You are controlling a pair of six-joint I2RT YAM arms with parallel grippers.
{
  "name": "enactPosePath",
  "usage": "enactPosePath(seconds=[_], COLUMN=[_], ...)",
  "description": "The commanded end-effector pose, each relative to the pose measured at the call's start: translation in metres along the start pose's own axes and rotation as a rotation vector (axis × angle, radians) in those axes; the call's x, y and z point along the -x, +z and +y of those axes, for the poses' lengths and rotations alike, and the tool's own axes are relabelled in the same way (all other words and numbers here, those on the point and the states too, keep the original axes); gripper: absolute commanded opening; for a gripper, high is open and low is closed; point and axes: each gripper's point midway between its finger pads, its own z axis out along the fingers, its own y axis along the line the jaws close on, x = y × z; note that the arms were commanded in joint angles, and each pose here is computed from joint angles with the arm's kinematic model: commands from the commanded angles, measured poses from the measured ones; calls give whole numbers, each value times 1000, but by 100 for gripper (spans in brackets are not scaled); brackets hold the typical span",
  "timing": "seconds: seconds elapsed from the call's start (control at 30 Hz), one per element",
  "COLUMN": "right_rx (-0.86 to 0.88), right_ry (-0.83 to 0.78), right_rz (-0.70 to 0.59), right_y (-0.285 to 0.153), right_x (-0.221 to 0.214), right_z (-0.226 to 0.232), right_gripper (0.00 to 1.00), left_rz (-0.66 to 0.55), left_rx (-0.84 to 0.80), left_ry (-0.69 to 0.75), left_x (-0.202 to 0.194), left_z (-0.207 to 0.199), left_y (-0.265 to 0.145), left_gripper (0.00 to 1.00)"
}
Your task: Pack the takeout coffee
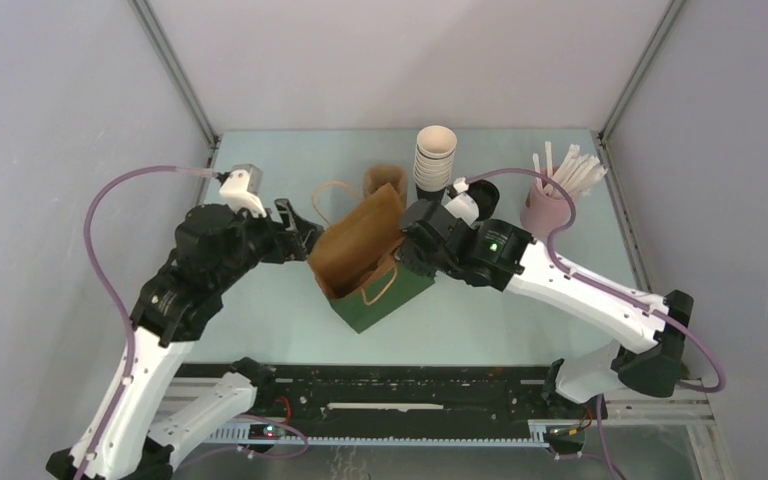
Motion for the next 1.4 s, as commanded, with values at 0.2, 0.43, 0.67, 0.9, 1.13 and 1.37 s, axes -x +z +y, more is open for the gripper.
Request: enactPosePath(seconds=[0.2, 0.43, 0.67, 0.9, 1.13, 1.37], right_rx=[481, 676, 808, 857, 702, 246], right_ry=[-634, -1075, -1418, -1388, -1284, -1335], right_rz=[12, 90, 223, 287, 298, 290], right_y=[-30, -58, -77, -92, -81, -60], right_x=[12, -23, -61, -55, -52, -27], right_z=[52, 53, 11, 2, 26, 0], right_gripper=[0, 0, 0, 0, 0, 0], left_rz=[-332, -523, -497, -463, -403, -230], left_rx=[106, 168, 196, 159, 135, 6], left_ry=[-100, -174, -177, -171, -141, -84], left_x=[44, 46, 40, 38, 34, 23], left_z=[24, 49, 54, 46, 39, 7], left_y=[-88, -147, -144, -124, -107, -79], left_gripper=[78, 78, 78, 78, 79, 82])
